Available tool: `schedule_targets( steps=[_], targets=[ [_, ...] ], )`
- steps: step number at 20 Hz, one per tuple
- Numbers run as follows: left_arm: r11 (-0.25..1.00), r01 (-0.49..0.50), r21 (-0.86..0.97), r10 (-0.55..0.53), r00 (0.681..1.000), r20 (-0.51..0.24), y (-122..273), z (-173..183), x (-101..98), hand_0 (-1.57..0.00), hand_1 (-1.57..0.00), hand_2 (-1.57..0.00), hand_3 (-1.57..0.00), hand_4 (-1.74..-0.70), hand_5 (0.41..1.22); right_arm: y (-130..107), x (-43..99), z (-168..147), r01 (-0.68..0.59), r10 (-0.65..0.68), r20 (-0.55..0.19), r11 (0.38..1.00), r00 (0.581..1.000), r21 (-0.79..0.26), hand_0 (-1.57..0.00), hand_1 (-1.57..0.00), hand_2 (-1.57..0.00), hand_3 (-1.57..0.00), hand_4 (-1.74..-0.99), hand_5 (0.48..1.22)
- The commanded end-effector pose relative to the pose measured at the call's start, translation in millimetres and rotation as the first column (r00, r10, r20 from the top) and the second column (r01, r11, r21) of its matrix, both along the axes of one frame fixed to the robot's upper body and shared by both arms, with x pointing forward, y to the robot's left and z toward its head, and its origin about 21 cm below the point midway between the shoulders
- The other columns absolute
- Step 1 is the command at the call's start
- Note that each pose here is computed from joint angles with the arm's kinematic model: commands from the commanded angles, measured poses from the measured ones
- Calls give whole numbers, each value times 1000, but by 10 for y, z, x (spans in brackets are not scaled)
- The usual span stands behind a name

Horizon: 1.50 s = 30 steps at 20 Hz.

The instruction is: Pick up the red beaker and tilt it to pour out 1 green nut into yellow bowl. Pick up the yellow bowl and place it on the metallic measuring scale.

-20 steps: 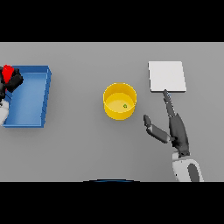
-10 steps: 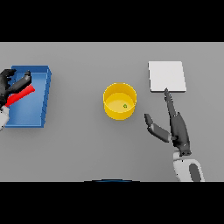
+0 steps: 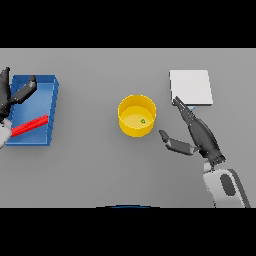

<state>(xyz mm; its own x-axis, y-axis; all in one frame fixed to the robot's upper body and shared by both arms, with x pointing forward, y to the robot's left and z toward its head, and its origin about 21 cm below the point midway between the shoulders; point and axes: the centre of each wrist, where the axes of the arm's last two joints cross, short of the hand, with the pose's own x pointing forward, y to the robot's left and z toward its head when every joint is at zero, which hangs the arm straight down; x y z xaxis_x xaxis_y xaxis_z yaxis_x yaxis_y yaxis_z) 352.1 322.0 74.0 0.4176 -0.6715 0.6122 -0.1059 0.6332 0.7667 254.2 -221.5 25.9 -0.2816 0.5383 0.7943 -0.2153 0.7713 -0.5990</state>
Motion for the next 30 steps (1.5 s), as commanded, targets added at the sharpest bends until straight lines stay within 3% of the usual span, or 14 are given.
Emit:
schedule_targets(
  steps=[1, 4, 8, 13, 17, 21, 30],
  targets=[
    [1000, 4, -10, -4, 1000, 2, 1, -9, 4, -33, -27, -28, -26, -746, 662, 31, 98, 58, -41, 40, -15, 996, 999, -81, 1, 1, 1, 1, -1071, 678],
    [1000, 20, -2, -20, 1000, 9, -13, 7, 11, -16, -13, -14, -13, -737, 673, 143, 253, 218, -163, 171, 4, 945, 985, -282, 1, 1, 1, 1, -1151, 672],
    [1000, 22, 4, -22, 1000, 4, -26, -12, -26, -6, -5, -5, -5, -737, 689, 280, 498, 352, -298, 323, -33, 822, 946, -486, 1, 1, 1, 1, -1207, 674],
    [1000, 18, 16, -18, 1000, -14, -3, -15, -4, -1, -1, -1, -1, -744, 702, 407, 709, 448, -392, 469, -99, 584, 878, -711, 1, 1, 1, 1, -1223, 703],
    [1000, 12, 12, -12, 1000, -3, 25, 12, -18, 0, 0, 0, 0, -746, 707, 564, 781, 420, -459, 529, -181, 459, 829, -761, 1, 1, 1, 1, -1215, 717],
    [1000, 10, 11, -10, 1000, -9, 54, 14, -18, 1, 1, 1, 1, -741, 698, 749, 893, 343, -507, 530, -259, 400, 807, -764, 1, 1, 1, 1, -1231, 725],
    [1000, 12, 12, -12, 1000, -5, 101, -2, -45, 1, 1, 1, 1, -744, 699, 1009, 1063, 322, -529, 519, -334, 287, 787, -799, 1, 1, 1, 1, -1263, 739]
  ],
)
